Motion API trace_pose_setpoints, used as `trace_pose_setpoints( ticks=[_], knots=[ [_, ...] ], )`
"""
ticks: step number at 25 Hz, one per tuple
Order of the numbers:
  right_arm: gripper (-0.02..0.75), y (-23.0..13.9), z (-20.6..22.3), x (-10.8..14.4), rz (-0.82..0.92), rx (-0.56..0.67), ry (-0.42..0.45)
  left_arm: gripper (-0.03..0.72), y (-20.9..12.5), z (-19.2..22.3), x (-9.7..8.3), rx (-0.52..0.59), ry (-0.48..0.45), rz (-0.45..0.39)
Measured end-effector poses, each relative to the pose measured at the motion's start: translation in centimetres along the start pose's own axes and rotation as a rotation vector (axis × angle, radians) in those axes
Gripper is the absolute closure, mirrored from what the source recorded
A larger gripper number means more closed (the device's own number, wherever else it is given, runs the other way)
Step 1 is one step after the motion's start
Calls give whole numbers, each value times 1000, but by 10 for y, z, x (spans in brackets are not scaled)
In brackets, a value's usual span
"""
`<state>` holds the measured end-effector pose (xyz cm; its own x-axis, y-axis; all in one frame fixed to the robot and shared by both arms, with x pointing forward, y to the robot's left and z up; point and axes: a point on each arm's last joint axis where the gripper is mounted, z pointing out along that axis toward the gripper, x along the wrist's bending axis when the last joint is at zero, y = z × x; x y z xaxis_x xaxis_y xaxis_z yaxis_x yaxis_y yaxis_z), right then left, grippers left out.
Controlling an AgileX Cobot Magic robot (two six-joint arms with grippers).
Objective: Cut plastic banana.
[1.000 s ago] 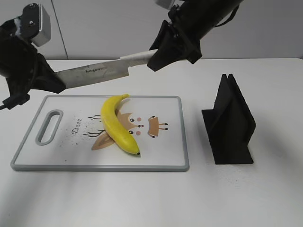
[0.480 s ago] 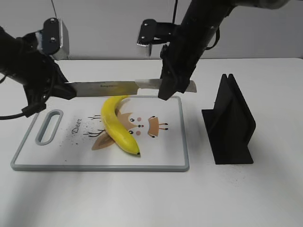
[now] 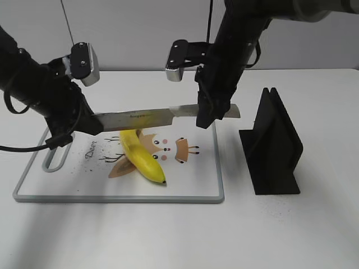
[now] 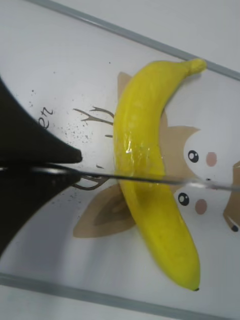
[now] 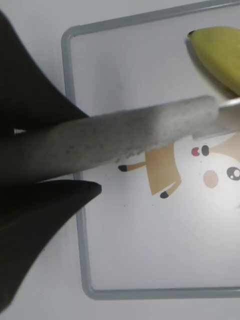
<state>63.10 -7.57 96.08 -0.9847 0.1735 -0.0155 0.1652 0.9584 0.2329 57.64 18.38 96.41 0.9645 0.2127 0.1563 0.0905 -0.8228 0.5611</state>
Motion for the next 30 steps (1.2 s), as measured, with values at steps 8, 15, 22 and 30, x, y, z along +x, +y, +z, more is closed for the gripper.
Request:
trace_pose_setpoints(
  ticks=[8, 15, 22, 30],
  knots=[
    [491, -6, 45, -3, 19, 49, 61, 706, -21, 36, -1, 46, -93, -69],
    [490, -7, 52, -6, 22, 56, 63, 706, -33, 56, 0, 55, -141, -128],
    [489, -7, 52, -6, 22, 53, 59, 706, -34, 57, 1, 55, -140, -130],
    [489, -7, 52, -7, 22, 53, 57, 706, -34, 57, 1, 56, -141, -131]
  ],
)
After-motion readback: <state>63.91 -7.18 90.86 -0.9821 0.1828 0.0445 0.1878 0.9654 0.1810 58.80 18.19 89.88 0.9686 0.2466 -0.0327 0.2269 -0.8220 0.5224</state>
